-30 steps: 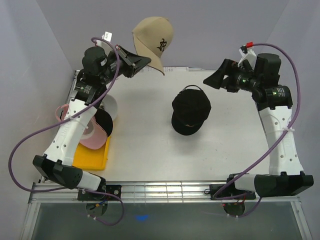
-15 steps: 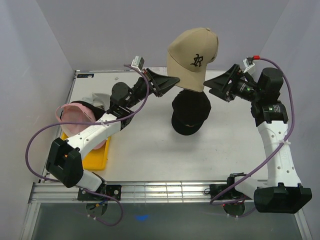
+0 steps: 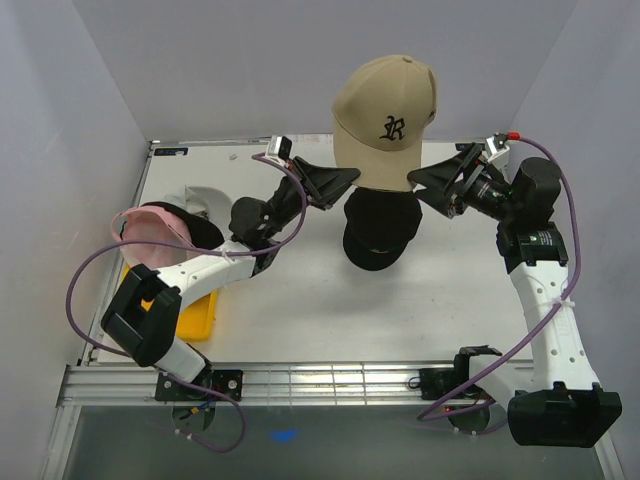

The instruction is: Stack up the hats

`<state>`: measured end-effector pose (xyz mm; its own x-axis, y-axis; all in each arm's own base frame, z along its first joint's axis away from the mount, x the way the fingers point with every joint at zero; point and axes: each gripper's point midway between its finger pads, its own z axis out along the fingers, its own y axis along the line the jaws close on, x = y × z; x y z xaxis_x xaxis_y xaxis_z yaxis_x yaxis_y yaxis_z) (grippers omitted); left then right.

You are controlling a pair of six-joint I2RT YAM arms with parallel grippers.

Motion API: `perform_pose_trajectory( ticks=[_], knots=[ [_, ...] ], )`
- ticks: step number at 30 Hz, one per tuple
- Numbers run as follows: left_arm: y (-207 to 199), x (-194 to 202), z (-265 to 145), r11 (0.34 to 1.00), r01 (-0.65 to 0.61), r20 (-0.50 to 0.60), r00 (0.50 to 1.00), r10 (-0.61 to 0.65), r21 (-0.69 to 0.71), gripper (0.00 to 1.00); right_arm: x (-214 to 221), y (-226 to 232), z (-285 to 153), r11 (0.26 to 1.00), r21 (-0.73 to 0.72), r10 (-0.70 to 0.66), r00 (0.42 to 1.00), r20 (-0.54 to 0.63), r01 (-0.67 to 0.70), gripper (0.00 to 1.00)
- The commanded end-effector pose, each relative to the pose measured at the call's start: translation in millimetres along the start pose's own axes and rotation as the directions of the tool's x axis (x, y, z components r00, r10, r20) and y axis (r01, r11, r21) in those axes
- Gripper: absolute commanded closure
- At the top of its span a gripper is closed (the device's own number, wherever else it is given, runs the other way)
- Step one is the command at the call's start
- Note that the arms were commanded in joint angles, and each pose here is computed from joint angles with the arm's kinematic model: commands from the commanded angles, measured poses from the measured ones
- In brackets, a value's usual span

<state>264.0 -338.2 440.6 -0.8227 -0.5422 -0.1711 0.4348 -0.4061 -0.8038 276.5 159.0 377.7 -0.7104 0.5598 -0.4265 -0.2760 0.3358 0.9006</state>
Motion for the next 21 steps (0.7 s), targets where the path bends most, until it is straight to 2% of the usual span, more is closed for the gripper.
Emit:
perform_pose_trajectory(
  ticks=[1, 6, 9, 19, 21],
  knots=[
    [-18, 1, 1, 0.995, 0.003, 0.023, 1.0, -0.005, 0.098, 1.0, -8, 12, -1, 0.999, -0.044, -0.011, 0.999, 0.044, 0.013, 0.12],
    [5, -2, -1, 0.996, 0.056, 0.044, 0.997, -0.059, 0.073, 1.0, -14, 14, 1, 0.999, -0.045, 0.019, 0.998, 0.06, -0.016, 0.15],
    [15, -2, -1, 0.995, 0.078, 0.045, 0.996, -0.081, 0.069, 1.0, -19, 15, 3, 0.999, -0.042, 0.024, 0.997, 0.068, -0.021, 0.2],
    [47, 7, -10, 0.991, 0.13, 0.012, 0.991, -0.13, -0.017, 1.0, -15, -7, 8, 1.0, 0.016, -0.002, 0.999, 0.049, 0.001, 0.55],
    [53, 11, -13, 0.988, 0.149, -0.001, 0.989, -0.149, -0.037, 1.0, -14, -13, 7, 0.999, 0.042, -0.004, 0.999, 0.052, 0.002, 0.58]
  ],
)
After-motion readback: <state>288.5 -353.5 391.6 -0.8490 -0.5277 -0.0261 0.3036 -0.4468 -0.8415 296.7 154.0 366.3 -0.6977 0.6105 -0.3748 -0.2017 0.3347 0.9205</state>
